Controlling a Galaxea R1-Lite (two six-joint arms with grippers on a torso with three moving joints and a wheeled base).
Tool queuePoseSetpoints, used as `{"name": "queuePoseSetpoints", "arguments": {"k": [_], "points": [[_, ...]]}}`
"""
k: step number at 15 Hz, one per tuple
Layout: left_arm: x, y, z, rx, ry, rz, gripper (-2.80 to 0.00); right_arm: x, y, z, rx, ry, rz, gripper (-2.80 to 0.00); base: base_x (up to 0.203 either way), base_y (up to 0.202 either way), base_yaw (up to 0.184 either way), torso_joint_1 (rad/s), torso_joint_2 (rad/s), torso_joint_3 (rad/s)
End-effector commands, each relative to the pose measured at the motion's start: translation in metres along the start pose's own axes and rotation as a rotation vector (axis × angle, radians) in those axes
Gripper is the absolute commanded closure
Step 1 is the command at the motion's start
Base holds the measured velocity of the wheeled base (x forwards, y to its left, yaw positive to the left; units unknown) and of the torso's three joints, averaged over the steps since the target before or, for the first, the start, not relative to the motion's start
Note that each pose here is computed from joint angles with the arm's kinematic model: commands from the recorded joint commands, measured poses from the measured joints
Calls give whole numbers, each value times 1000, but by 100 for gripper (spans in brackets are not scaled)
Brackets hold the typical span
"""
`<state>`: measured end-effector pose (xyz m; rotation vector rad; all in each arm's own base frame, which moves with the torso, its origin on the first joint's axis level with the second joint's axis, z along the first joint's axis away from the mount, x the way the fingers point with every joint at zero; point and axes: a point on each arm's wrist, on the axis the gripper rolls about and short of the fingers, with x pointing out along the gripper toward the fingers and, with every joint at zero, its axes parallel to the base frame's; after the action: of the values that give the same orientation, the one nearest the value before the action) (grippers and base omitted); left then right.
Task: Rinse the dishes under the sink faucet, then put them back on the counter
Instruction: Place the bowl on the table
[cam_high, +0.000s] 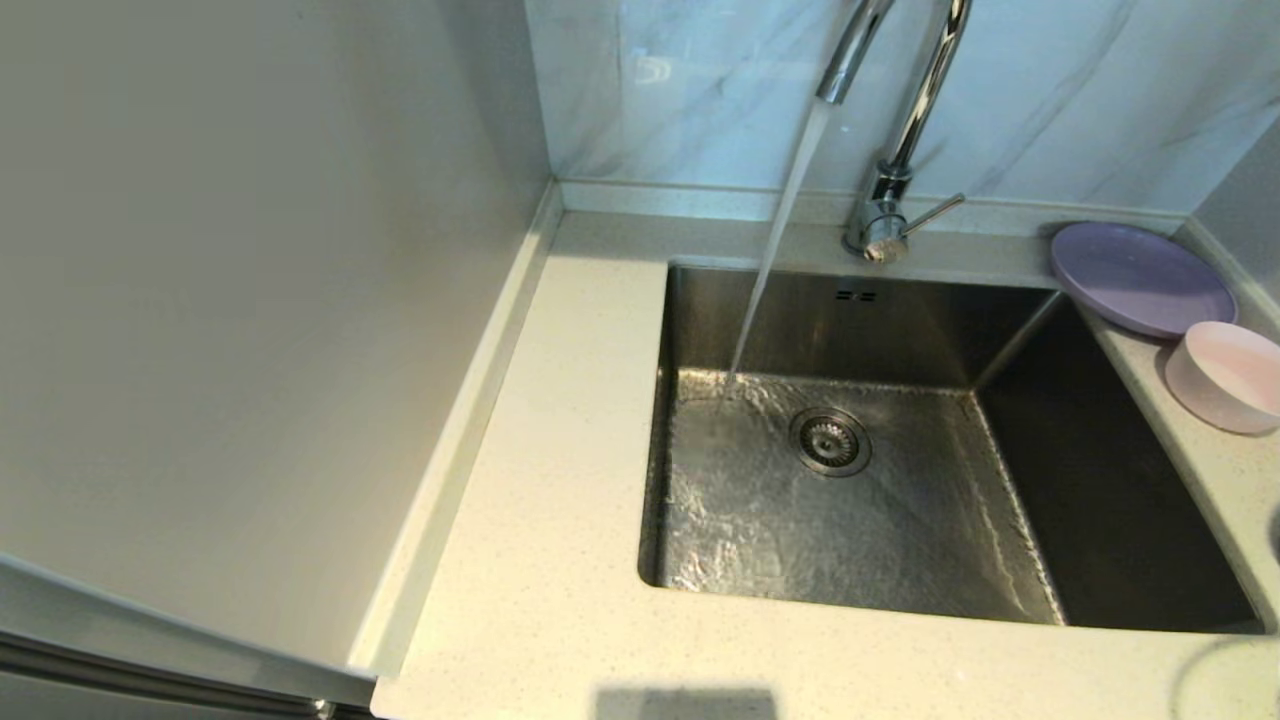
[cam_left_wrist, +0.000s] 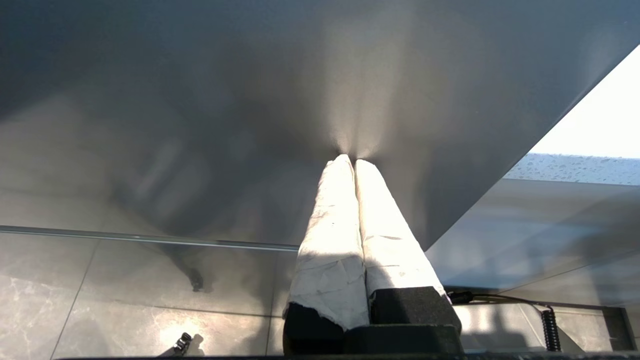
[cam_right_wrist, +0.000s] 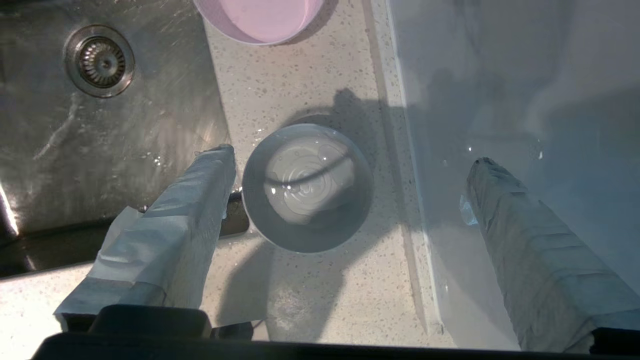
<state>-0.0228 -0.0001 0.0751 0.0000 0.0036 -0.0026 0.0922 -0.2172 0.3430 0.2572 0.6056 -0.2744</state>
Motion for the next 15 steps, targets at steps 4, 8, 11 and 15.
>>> {"name": "queuePoseSetpoints", "arguments": {"k": [4,8,11,15], "points": [[0,0,0,0,1,1,0,1,0,-1,-29,-9,36,-280,0,0,0,0,0,0],[0,0,0,-1,1,1,0,1,1,-1,-37,-12,40,-280,0,0,0,-64,145,65],[0,0,0,0,1,1,0,1,1,0,-38,-12,40,-280,0,0,0,-1,14,4],[0,0,0,0,1,1,0,1,2,0,-44,-23,54,-280,0,0,0,0,0,0]]}}
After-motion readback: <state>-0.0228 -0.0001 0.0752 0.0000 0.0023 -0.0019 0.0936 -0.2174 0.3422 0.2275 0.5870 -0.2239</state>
